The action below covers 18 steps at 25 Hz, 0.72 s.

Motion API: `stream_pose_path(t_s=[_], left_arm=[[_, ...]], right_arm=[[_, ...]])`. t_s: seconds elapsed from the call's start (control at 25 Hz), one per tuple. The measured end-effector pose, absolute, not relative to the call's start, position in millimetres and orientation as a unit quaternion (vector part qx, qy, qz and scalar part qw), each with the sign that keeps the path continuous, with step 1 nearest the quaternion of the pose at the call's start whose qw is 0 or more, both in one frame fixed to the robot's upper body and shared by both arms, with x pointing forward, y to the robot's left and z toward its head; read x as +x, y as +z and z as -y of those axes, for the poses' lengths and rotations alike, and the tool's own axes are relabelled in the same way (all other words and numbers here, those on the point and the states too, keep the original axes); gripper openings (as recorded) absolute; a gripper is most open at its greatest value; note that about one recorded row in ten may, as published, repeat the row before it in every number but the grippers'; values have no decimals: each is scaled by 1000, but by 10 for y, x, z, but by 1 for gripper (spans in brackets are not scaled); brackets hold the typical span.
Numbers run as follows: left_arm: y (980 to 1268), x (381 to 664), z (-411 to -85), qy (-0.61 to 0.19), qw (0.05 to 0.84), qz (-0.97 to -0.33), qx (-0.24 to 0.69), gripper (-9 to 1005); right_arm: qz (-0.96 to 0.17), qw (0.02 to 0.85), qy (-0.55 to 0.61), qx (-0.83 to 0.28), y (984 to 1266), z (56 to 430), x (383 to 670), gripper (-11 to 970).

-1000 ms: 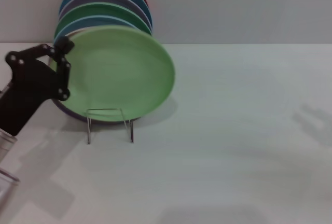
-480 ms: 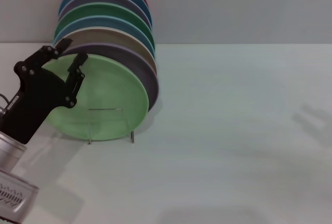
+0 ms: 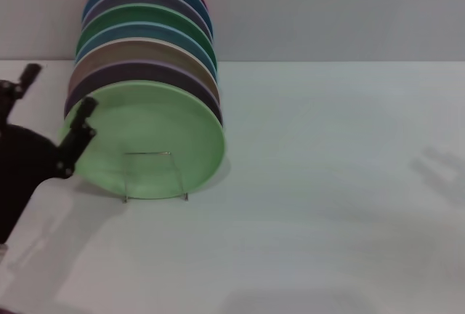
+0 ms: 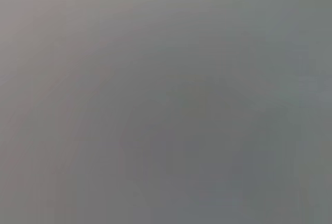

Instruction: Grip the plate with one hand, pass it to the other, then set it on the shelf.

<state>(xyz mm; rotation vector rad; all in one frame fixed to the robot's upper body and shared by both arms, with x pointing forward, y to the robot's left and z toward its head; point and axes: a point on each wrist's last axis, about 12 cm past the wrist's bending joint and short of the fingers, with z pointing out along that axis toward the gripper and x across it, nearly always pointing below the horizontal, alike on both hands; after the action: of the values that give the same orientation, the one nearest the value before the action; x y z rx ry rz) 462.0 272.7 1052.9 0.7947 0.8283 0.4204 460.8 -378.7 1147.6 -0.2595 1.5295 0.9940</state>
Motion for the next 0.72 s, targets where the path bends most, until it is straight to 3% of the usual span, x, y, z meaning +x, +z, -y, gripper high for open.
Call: stream_pose_path(t_s=[0.08, 0.24, 0.4, 0.48, 0.72], left_arm=[[10541, 4567, -2830, 188, 829, -411, 329, 683], [10553, 4542, -2973, 142, 843, -450, 258, 714], [10553, 4547, -3102, 102, 849, -481, 193, 750], [10513, 4548, -3274, 52, 846, -521, 101, 769], [10487, 4532, -3315, 43, 842, -533, 77, 812]], right_arm=[[-659, 618, 411, -125, 11450, 3795, 4588, 597], [-649, 648, 369, -151, 11357, 3797, 4543, 599], [-612, 725, 274, -157, 11066, 3824, 4421, 600], [-595, 764, 192, -160, 10843, 3794, 4341, 601], [-593, 790, 99, -120, 10623, 3791, 4312, 602]])
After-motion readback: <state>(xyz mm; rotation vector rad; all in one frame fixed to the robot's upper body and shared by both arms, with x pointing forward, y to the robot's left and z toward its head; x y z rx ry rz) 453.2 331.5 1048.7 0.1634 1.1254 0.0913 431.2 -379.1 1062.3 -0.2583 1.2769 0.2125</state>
